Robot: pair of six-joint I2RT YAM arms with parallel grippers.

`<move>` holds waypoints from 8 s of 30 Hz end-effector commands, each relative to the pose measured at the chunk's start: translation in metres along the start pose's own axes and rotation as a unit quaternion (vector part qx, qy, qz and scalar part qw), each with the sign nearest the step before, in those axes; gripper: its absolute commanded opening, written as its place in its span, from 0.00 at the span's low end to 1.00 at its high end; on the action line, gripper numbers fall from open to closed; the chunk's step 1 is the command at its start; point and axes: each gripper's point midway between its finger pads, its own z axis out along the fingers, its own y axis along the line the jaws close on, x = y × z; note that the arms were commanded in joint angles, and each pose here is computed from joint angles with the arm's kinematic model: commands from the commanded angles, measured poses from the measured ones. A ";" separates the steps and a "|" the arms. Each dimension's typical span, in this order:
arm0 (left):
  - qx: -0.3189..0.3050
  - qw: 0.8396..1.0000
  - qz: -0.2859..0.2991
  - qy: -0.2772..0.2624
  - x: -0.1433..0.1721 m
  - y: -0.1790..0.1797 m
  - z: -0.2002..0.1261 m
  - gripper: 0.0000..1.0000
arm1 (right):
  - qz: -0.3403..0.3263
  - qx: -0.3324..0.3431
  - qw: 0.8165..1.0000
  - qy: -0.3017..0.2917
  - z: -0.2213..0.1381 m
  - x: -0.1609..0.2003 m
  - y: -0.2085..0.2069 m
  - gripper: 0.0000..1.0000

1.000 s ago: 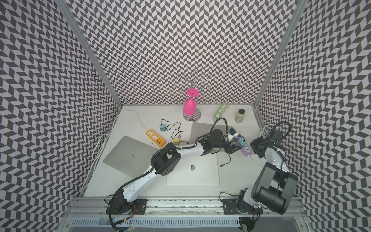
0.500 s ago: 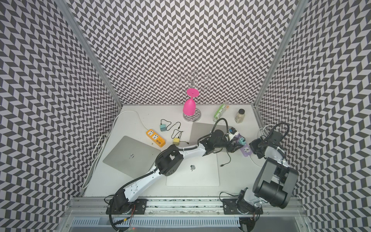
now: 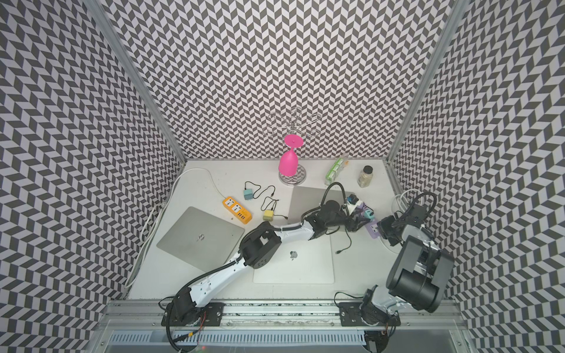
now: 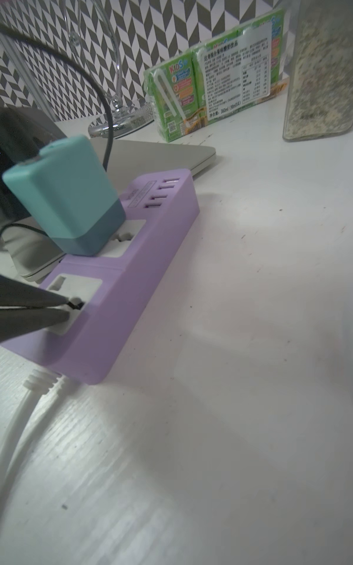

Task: Unplug the laptop charger
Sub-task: Remove the plug from the socket, then place the plug at the center of the board.

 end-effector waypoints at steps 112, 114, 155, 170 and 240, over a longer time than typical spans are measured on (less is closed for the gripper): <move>-0.024 0.996 0.080 -0.010 -0.056 -0.023 0.006 0.22 | 0.008 0.041 0.998 0.046 0.034 0.023 -0.043 0.00; -0.009 0.998 0.056 -0.020 -0.061 -0.023 0.003 0.21 | 0.007 0.041 0.998 0.046 0.034 0.023 -0.043 0.00; 0.008 0.991 0.131 -0.028 -0.093 -0.065 0.008 0.20 | 0.014 0.070 0.996 0.050 0.040 0.028 -0.060 0.00; 0.032 0.997 0.060 -0.045 -0.111 -0.053 0.000 0.19 | 0.015 0.069 0.996 0.050 0.041 0.031 -0.063 0.00; 0.009 0.900 0.144 0.412 0.060 -0.129 -0.086 0.20 | -0.126 -0.134 0.947 -0.262 -0.216 -0.108 0.187 0.00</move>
